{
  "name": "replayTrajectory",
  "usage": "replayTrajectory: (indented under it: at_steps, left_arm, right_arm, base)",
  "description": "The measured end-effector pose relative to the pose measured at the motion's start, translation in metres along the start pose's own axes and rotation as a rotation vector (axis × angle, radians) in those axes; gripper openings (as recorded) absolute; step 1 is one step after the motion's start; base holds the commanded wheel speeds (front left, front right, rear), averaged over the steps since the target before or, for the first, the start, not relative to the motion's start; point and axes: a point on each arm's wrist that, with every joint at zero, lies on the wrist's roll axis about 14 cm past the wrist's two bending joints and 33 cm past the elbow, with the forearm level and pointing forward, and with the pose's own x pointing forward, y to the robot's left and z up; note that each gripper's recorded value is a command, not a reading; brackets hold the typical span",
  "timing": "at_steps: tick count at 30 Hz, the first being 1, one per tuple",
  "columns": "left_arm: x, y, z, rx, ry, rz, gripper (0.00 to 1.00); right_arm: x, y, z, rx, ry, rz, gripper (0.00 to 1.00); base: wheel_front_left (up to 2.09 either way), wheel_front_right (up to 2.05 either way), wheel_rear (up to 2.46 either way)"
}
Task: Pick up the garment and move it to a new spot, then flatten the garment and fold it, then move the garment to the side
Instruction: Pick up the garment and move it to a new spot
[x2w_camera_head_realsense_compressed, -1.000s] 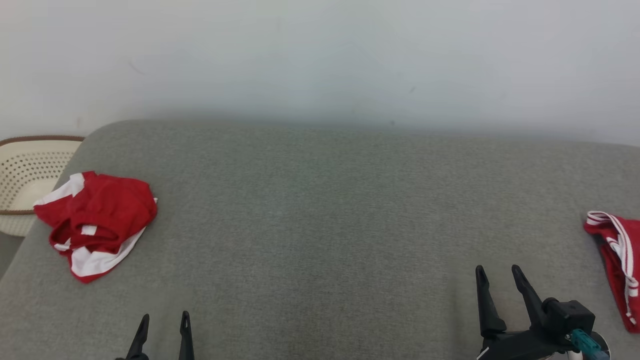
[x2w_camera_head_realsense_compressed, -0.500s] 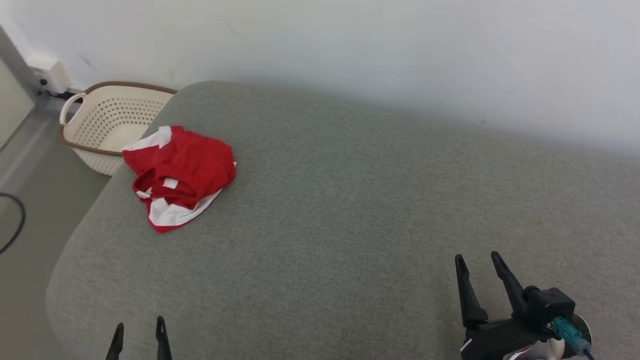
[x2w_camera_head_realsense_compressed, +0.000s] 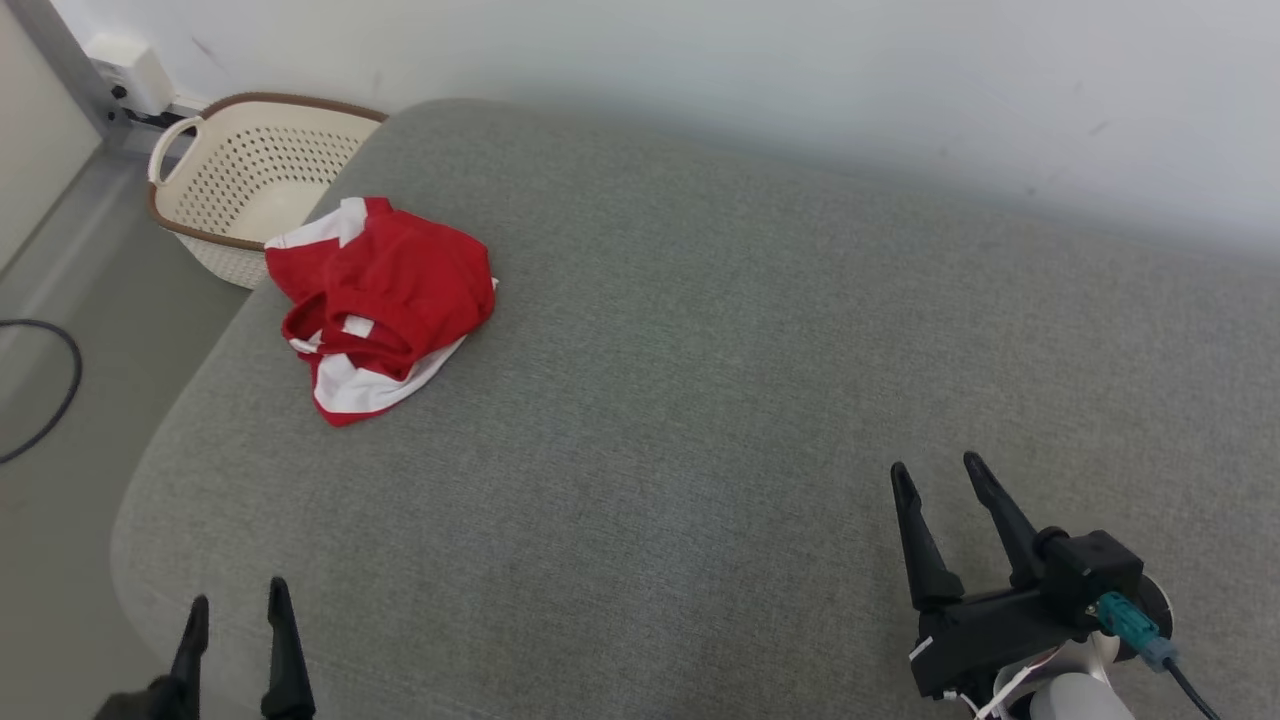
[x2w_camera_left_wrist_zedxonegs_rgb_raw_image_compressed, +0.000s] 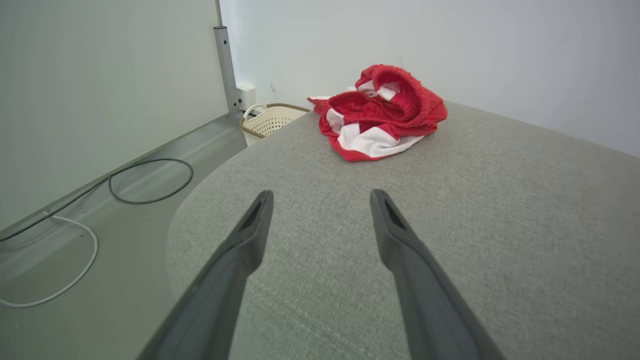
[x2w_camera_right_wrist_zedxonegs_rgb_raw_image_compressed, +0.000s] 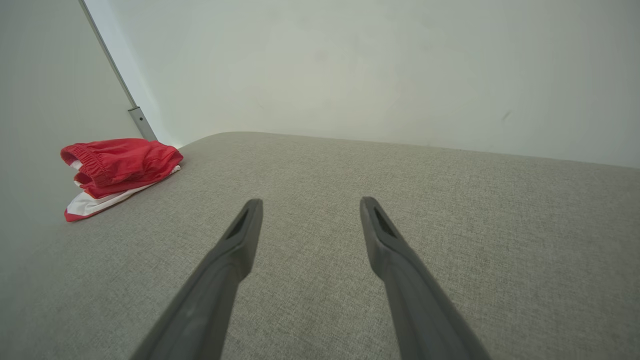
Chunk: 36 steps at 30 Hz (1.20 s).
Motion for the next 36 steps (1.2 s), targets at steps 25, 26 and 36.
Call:
replayTrajectory:
  at_steps: [25,26,36]
  left_arm:
    - [0.205,-0.102,-0.001,0.133,-0.022,-0.168,1.00]
    - [0.210,-0.103,-0.006,0.140,-0.010,-0.157,1.00]
    - [0.216,-0.117,-0.065,0.101,0.156,-0.115,0.00]
  right_arm:
    - [-0.029,-0.114,-0.045,-0.019,0.088,-0.199,1.00]
    - [-0.031,-0.118,-0.046,-0.020,0.093,-0.209,1.00]
    - [-0.050,-0.139,-0.051,-0.007,0.112,-0.295,1.00]
  base:
    - [0.00,0.00,0.00]
    - [0.00,0.00,0.00]
    - [0.00,0.00,0.00]
